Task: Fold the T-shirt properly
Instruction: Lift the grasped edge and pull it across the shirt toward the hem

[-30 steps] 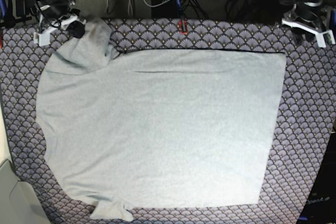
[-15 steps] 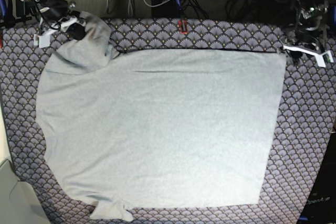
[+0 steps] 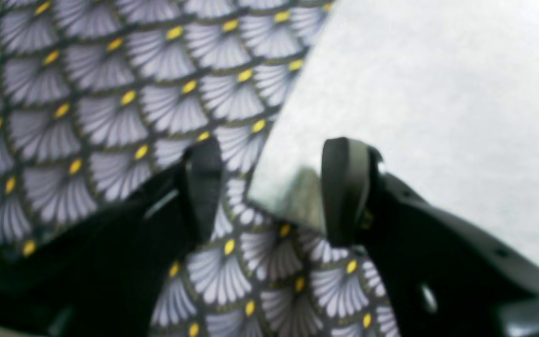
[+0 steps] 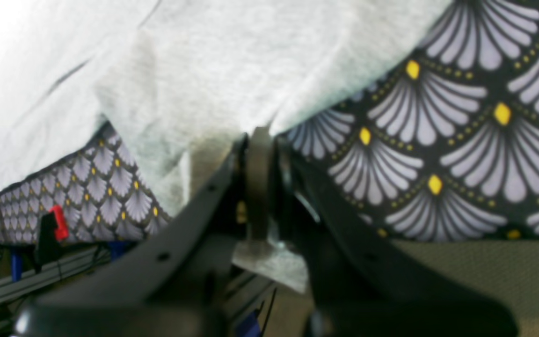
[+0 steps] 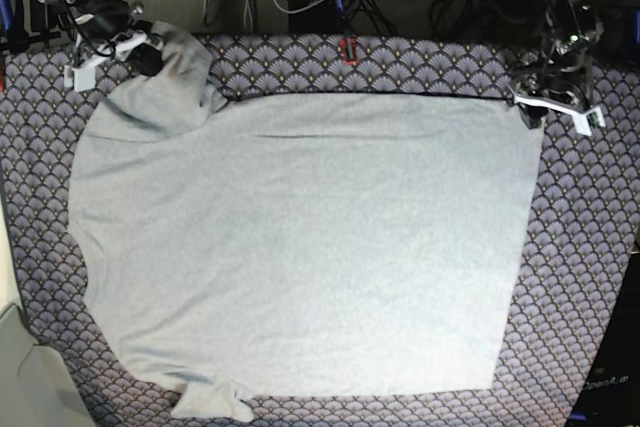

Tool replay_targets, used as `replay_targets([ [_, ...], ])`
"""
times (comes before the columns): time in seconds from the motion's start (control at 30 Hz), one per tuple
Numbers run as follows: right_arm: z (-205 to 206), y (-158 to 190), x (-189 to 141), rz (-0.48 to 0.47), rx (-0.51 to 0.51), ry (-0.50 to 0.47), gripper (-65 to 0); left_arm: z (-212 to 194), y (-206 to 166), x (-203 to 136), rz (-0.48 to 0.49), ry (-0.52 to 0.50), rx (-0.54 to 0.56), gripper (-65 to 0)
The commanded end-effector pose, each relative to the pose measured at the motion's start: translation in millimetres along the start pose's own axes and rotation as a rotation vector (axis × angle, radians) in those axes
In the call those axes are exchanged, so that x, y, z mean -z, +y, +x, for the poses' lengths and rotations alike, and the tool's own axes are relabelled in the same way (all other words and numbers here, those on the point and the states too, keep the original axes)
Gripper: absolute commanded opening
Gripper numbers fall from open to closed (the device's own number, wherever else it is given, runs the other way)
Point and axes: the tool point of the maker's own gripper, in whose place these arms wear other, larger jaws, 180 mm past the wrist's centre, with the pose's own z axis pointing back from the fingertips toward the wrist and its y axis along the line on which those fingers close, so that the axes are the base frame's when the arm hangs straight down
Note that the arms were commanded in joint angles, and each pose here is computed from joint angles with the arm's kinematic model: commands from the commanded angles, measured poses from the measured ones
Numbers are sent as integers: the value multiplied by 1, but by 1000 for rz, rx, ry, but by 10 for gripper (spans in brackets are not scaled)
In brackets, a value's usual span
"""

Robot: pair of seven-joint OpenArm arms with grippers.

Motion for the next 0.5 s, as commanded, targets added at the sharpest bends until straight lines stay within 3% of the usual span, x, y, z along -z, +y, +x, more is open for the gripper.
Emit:
replay_targets([
  [0.0,-8,-7,-3,-26,-14,43,-650,11,-2,-1,-13,-28,10,-310],
  [0.47,-8,-6,-3,-23,-15,45,-650,-34,3,0,0,72,-35,-336],
])
